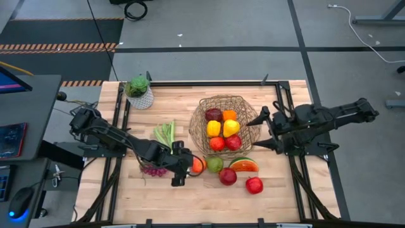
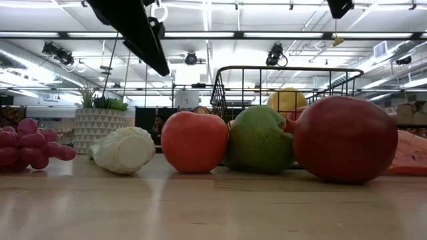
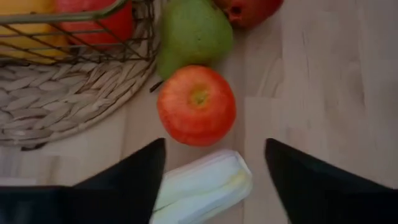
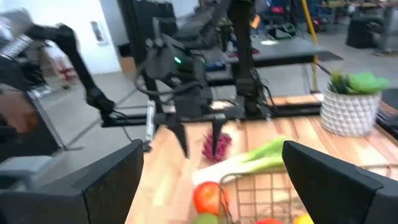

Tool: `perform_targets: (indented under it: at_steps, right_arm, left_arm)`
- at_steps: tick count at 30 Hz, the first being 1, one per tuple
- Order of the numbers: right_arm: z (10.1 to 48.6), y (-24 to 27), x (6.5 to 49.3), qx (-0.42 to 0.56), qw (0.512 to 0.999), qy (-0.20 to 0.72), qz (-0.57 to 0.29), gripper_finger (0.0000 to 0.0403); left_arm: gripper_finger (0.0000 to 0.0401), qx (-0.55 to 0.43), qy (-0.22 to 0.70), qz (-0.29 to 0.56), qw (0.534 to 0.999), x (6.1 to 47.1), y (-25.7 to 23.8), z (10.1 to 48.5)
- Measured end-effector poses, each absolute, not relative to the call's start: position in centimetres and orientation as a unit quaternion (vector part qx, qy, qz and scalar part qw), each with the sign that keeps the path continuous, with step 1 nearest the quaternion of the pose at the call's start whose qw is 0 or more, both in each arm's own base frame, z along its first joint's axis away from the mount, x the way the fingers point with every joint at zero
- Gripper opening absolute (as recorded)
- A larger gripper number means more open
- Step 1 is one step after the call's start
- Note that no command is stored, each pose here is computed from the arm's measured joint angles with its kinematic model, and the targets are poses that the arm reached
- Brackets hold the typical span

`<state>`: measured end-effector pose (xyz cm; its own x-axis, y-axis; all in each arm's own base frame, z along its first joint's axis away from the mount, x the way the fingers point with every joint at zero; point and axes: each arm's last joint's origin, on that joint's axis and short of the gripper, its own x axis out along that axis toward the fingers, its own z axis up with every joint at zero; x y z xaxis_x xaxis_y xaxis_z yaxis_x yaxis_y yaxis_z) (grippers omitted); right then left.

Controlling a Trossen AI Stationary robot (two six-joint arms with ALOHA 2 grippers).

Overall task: Build produce basket
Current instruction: Put the red apple into the brown wire basket

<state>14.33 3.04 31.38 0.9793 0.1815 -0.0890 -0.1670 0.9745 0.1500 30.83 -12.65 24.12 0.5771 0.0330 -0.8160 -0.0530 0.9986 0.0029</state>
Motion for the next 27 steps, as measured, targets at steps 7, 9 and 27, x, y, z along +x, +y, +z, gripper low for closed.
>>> perform_targets:
  at_steps: [7,9,27]
  right_arm:
    - [31.8,2.9,14.6,0.050,0.996,0.042,0.061,0.0387]
    - [32.4,2.9,14.4,0.038,0.997,0.029,0.062,0.0387]
    - [33.5,2.4,13.4,-0.014,1.000,-0.003,0.014,0.0387]
  left_arm:
    - [0.0394,-0.072,0.454,0.057,0.886,31.2,-12.6,23.8]
    - [0.0392,-0.086,0.457,0.067,0.883,31.5,-12.7,23.3]
    - [0.0400,-0.092,0.441,0.119,0.885,34.4,-13.4,18.6]
